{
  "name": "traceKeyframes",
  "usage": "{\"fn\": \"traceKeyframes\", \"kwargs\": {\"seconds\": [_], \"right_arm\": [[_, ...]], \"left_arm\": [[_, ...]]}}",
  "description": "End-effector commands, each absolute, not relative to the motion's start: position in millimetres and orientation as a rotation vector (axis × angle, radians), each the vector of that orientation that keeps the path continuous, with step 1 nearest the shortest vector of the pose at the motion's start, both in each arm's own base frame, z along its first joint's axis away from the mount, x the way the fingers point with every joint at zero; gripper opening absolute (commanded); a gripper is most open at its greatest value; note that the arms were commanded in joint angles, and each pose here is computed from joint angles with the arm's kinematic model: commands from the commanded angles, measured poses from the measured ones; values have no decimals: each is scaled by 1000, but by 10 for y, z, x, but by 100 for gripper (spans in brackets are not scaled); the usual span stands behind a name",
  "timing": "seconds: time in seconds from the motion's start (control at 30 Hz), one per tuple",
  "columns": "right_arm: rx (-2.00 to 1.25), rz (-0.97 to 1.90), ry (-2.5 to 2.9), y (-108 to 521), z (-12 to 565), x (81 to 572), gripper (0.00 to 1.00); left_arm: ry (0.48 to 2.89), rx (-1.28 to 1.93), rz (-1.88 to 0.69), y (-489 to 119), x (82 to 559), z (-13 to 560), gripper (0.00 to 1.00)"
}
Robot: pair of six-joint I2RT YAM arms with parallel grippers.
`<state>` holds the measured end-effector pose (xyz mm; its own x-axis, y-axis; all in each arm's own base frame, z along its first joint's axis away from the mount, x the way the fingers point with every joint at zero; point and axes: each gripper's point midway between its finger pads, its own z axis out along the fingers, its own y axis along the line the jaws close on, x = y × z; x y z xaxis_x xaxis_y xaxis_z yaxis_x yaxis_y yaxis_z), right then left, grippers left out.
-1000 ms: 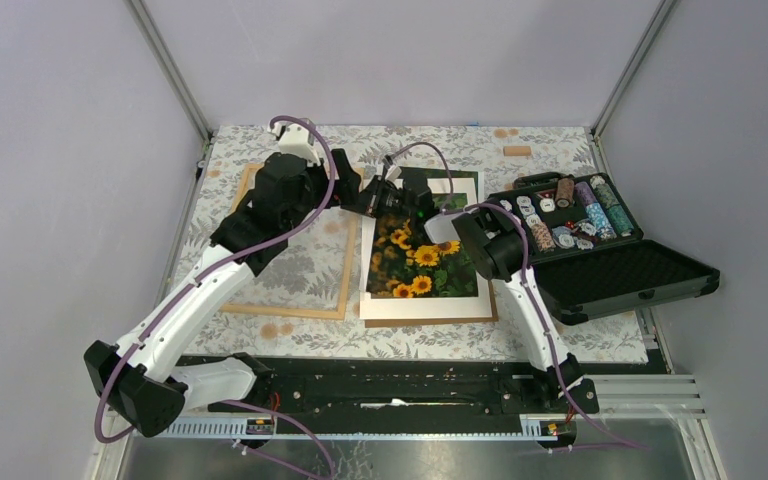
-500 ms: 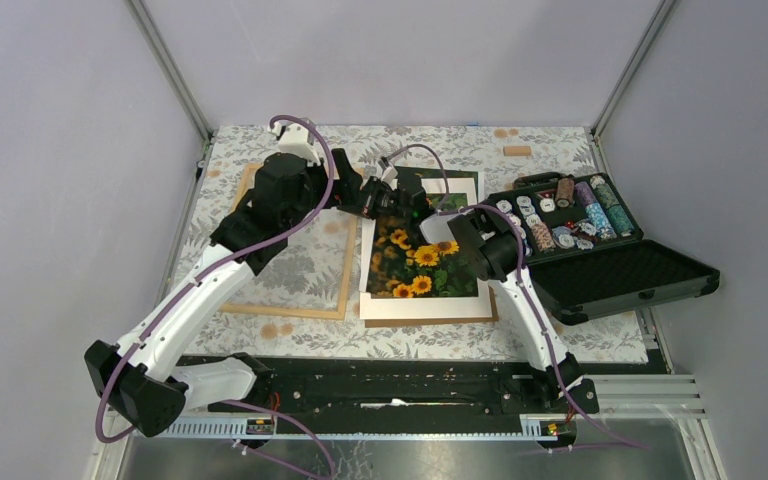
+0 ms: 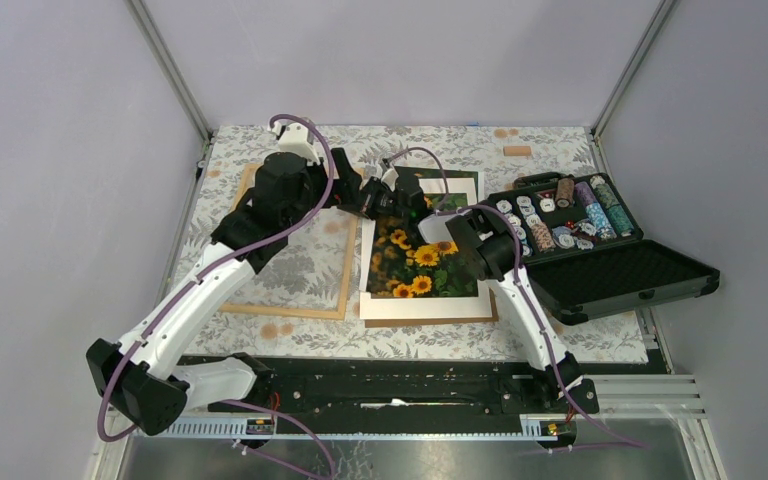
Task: Put the photo into the frame
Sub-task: Place the photo frame item in the photo frame.
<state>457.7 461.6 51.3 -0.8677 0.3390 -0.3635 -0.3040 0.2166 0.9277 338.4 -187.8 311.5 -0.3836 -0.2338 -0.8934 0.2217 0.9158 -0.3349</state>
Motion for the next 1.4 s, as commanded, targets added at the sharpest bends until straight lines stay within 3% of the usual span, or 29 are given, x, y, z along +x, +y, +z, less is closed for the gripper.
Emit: {"fn": "traceKeyframes", "kwargs": {"seconds": [0.0,0.87,1.13,1.37], "right_arm": [[87,1740,1988,4699,584,4633,0],[533,1772,2064,4473,571,4628,0],[544,1665,2131,4525,507,4608,0],[426,1621,2195,4604,491,4519,28]], "left_arm": [[1852,-22,-522,-1918,3454,3268,99],[1876,-36,-546,-1936,3507,3193,99],[1906,-77,-490,-1795,3694,3060,99],[1955,-218,-337,-1320,3876,3028,99]]}}
